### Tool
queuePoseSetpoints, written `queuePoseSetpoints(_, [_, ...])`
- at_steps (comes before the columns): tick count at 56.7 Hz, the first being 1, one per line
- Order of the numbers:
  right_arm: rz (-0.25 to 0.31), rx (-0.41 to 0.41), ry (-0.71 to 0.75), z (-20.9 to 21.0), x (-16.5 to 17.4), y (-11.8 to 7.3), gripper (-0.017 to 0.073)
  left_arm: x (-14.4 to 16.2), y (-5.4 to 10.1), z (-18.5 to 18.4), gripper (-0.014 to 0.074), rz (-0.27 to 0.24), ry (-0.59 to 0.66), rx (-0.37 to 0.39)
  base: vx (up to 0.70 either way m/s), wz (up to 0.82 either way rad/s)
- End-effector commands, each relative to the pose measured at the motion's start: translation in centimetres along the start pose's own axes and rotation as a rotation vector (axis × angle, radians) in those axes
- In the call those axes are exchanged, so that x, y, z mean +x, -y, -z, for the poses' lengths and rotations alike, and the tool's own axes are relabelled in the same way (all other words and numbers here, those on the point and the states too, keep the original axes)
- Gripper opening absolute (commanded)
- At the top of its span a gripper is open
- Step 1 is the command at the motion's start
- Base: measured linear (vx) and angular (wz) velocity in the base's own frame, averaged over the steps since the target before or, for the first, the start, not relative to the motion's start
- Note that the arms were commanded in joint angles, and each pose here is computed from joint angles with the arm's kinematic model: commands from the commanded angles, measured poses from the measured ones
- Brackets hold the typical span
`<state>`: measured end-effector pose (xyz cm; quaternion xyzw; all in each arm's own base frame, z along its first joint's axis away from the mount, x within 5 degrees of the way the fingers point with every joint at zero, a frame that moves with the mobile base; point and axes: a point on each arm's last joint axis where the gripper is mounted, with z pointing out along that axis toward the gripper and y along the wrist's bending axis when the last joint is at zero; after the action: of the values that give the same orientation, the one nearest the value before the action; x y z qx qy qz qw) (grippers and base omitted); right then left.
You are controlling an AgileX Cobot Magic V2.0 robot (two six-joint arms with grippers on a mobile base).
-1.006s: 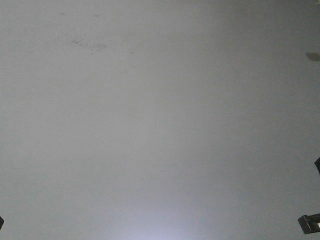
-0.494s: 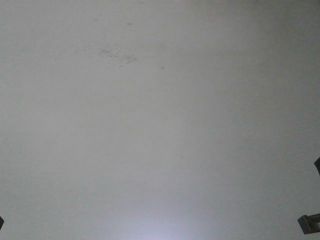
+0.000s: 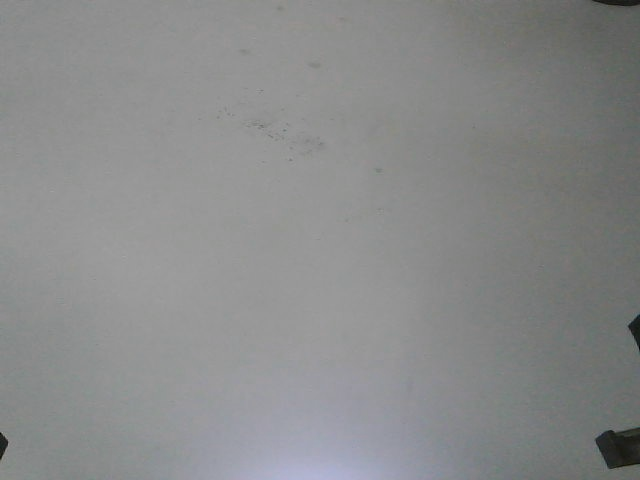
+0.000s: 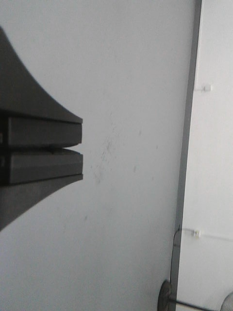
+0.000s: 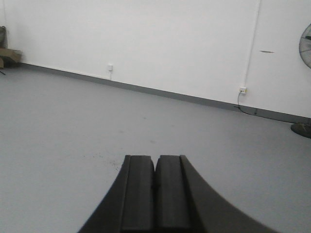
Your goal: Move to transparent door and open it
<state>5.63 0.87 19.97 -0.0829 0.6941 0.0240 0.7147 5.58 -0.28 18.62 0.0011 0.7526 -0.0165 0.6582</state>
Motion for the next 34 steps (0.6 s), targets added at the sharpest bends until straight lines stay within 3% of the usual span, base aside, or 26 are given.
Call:
queuePoseSetpoints(1, [0.005,0.015,0.09,0.14,-0.71,0.11,-0.0004,-1.58,-0.06,0.35,0.0003,0.02,0.115,-0.008,0.51,0.33])
queuePoseSetpoints(34, [0.005,0.015,0.09,0.14,-0.71,0.11,-0.0004,-1.58,-0.06,0.35,0.0003,0.02,0.115,-0.008,0.53,0.53])
